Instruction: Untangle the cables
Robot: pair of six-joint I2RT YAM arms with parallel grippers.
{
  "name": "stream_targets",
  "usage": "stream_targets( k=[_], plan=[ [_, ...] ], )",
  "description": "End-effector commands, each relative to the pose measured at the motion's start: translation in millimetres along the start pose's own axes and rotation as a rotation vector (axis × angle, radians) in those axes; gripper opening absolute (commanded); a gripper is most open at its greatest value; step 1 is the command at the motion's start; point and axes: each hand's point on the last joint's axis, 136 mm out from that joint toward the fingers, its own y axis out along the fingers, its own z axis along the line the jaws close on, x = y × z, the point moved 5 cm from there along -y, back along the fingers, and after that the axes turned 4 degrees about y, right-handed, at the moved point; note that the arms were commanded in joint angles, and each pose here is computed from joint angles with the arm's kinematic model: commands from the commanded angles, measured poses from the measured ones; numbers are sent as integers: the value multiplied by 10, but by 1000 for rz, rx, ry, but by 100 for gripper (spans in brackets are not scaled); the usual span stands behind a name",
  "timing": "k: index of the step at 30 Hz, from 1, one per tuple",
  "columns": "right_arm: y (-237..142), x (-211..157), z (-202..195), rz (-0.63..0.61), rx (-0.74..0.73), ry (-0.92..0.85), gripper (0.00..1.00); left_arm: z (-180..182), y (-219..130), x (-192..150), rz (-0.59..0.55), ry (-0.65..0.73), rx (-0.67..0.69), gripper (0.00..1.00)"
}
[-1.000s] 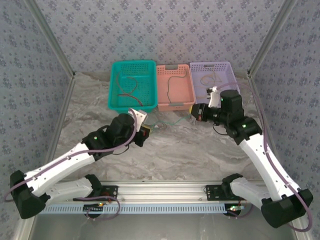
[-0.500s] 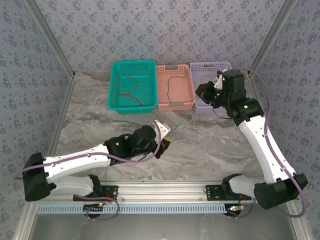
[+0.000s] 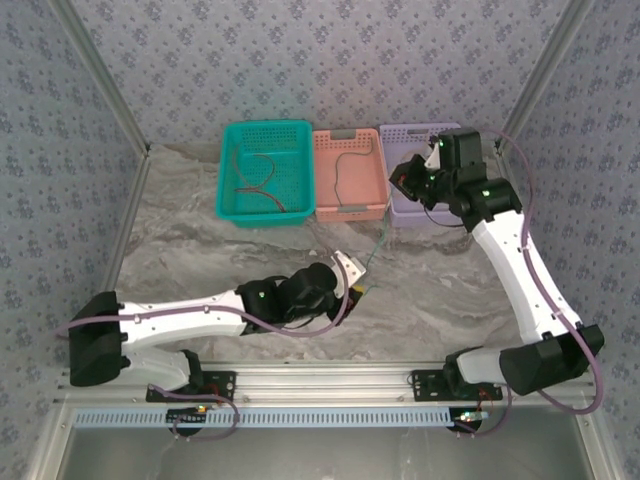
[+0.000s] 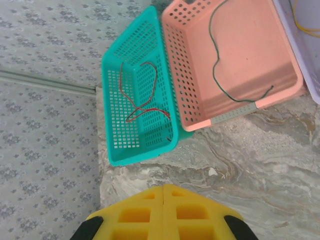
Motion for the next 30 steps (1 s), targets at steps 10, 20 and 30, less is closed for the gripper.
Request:
stream_targets(
  k=[10,20,30],
  plan=[
    [-1197,298,296,-378,18,-215,58,280,-275,-13,-53,-363,-177,0],
    [-537,-840,-345,-221,215,82,42,595,-624,312,-286,-497,-114,0],
    [-8,-1387,-204,-121,268,274,50,669,-675,371,-345,-500,-62,0]
  ],
)
